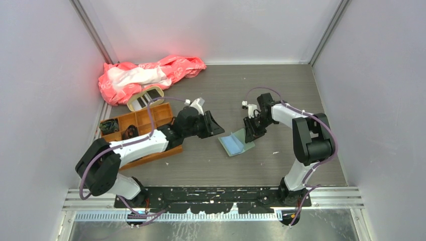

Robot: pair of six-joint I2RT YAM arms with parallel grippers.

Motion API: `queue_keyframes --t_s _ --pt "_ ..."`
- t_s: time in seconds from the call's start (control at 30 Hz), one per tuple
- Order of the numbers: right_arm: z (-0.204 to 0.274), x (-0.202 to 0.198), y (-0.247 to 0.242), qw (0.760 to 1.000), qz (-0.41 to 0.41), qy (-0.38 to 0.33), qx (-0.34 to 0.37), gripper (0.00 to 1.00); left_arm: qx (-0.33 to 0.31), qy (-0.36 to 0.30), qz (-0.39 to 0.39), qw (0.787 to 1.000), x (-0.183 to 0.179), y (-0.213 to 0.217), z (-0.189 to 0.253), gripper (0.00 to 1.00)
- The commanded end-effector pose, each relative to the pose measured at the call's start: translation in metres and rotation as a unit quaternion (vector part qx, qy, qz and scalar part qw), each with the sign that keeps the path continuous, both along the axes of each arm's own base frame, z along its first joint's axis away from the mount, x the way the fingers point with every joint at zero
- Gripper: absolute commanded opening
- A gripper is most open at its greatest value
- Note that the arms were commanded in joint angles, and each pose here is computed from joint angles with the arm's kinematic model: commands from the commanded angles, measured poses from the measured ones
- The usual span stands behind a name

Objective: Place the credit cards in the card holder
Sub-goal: Open the card holder at the center of the board.

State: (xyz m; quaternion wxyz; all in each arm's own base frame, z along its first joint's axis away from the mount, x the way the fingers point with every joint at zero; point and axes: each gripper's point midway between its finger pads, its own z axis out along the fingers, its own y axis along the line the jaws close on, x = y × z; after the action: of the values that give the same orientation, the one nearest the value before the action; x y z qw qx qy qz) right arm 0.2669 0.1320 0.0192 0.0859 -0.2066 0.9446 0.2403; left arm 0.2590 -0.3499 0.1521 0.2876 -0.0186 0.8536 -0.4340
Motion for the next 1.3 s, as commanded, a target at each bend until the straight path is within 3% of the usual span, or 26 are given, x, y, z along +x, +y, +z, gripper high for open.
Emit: queue_keyframes --t_s 0.0,0.17,0.57,0.67,0.7,0.77,0.83,0.93,1.0,1.27 --pt "-0.016 0.011 -0.019 0.998 -0.008 -0.005 -0.061 0.3 0.024 0.083 0.03 0.996 -0.024 0.022 -0.047 0.45" --pt "-0.022 0.009 -0.019 0.998 -0.005 0.011 -0.063 0.29 -0.012 0.107 0.03 0.994 -0.033 0.009 -0.059 0.51" --pt "-0.02 0.008 -0.017 0.998 -0.001 0.015 -0.057 0.29 -0.057 0.108 0.006 0.993 -0.016 -0.028 -0.073 0.5" --pt "-0.019 0.008 -0.016 0.998 0.001 0.014 -0.054 0.29 -0.067 0.105 0.006 0.992 -0.012 -0.031 -0.073 0.36" --pt "-0.018 0.008 -0.015 0.999 0.002 0.014 -0.052 0.29 -0.072 0.102 0.009 0.992 -0.011 -0.03 -0.071 0.28" --pt "-0.013 0.008 -0.012 0.999 0.007 0.01 -0.04 0.29 -0.078 0.092 0.013 0.993 -0.008 -0.028 -0.066 0.02" --pt "-0.003 0.007 -0.003 1.0 0.018 0.005 -0.012 0.33 -0.075 0.078 0.013 0.994 -0.006 -0.025 -0.057 0.0" --pt "0.024 0.006 0.013 0.998 0.041 -0.019 0.048 0.48 -0.026 0.091 0.008 0.995 -0.006 -0.016 -0.043 0.0" --pt "0.044 0.005 0.024 0.994 0.054 -0.042 0.088 0.53 0.063 0.144 0.01 0.988 -0.017 0.007 -0.05 0.0" --pt "0.078 0.004 0.04 0.983 0.045 -0.096 0.15 0.52 0.264 0.242 -0.036 0.933 -0.037 0.053 -0.047 0.0"
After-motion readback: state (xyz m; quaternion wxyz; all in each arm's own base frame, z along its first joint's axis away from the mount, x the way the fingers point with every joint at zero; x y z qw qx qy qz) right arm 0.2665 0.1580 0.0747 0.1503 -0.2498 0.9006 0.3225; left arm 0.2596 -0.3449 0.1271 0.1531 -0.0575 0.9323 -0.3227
